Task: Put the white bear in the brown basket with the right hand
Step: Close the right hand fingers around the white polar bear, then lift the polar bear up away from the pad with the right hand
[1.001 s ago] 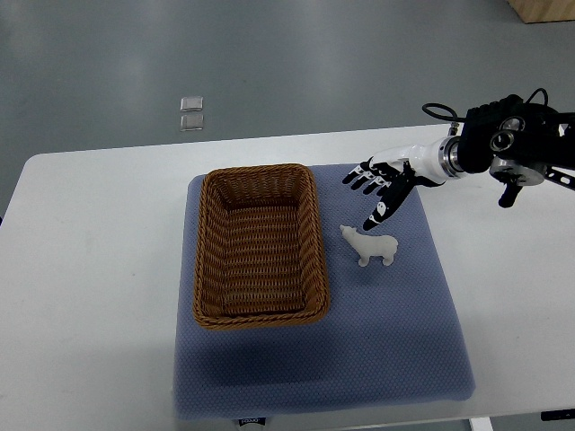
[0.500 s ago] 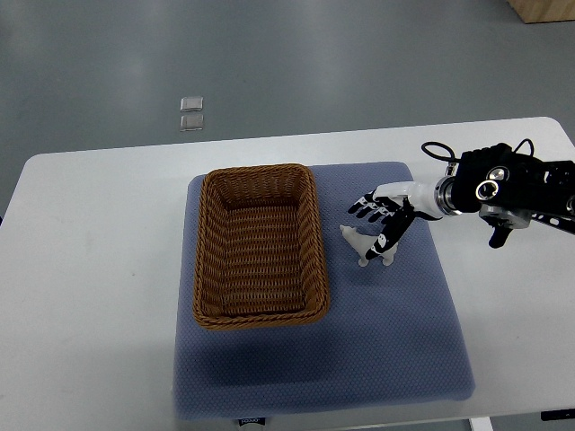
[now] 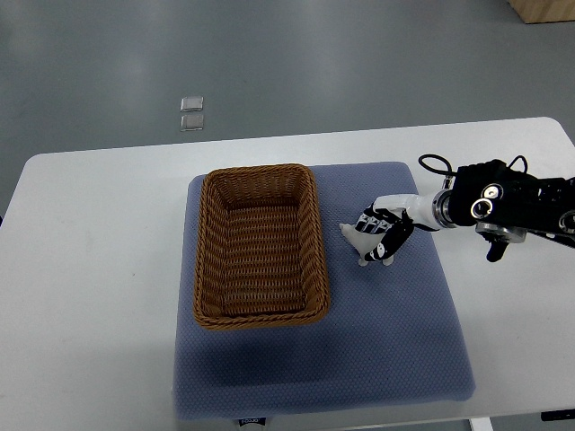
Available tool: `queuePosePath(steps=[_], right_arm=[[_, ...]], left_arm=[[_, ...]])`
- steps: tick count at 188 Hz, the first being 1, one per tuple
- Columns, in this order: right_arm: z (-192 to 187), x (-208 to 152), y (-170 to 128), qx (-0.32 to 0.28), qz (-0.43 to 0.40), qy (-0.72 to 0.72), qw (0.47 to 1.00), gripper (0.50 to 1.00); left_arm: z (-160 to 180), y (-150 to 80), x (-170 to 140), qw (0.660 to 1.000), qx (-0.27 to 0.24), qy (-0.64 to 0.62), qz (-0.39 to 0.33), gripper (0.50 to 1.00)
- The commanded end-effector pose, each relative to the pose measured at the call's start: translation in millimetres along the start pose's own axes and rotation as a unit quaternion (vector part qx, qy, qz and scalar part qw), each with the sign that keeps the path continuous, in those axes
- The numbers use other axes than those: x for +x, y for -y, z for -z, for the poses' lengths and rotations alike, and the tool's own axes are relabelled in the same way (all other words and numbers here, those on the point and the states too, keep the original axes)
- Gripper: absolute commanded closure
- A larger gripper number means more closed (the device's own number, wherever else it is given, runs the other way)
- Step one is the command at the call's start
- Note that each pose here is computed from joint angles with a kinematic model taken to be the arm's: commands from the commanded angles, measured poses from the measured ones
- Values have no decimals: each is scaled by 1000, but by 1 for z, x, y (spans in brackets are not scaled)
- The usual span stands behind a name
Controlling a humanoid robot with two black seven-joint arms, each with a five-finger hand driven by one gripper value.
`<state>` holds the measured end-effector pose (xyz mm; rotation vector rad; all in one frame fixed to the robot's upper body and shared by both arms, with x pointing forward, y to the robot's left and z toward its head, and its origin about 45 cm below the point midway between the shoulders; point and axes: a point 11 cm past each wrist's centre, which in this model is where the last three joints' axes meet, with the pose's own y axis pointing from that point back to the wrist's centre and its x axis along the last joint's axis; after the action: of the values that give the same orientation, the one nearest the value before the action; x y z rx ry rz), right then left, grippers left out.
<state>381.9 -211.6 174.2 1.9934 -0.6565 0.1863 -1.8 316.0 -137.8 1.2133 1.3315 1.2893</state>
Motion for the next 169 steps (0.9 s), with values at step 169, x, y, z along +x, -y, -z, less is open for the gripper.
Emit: queuePosePath(steps=[169], right_arm=[[102,129,-143,83,-111,-97,986,1000]], left_arm=[[0,0,0,1000,0,2,1,500]])
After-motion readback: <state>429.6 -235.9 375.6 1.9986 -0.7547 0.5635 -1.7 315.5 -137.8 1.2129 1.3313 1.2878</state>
